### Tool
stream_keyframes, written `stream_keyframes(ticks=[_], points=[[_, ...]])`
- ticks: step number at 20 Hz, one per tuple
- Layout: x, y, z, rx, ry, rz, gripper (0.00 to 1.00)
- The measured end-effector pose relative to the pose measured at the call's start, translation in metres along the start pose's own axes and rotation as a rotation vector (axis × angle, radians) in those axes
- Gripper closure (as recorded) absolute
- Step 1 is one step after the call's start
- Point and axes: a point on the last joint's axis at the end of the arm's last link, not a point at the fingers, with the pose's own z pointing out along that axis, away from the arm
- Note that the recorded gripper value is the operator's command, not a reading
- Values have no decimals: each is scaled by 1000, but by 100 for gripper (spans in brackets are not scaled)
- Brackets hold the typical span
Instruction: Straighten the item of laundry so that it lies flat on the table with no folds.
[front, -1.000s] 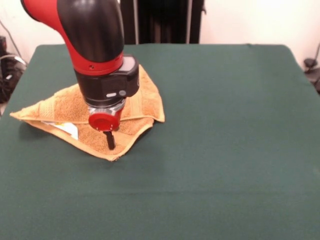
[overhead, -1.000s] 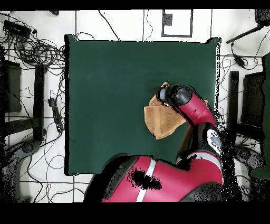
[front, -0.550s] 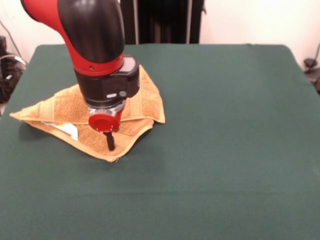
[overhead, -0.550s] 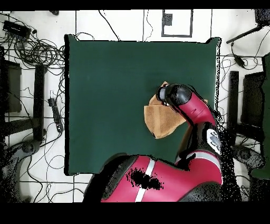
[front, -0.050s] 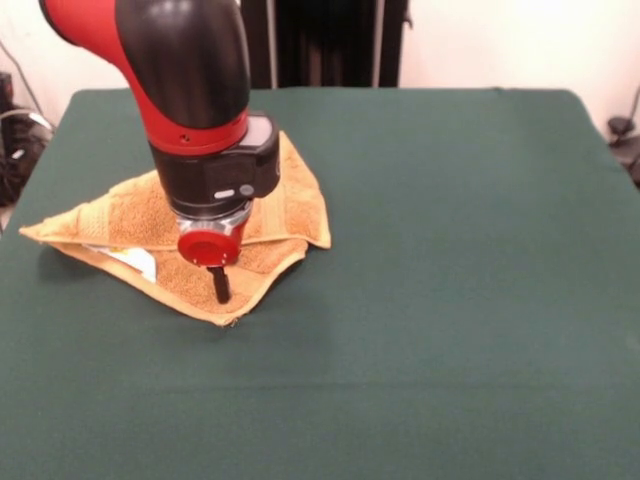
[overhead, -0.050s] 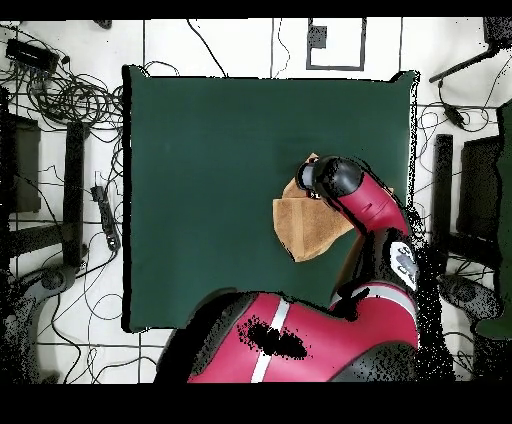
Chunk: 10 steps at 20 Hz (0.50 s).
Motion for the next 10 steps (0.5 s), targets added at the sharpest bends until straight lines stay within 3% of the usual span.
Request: stream_keyframes(ticks=[10], points=[[21, 5, -4, 6, -2, -33, 0]])
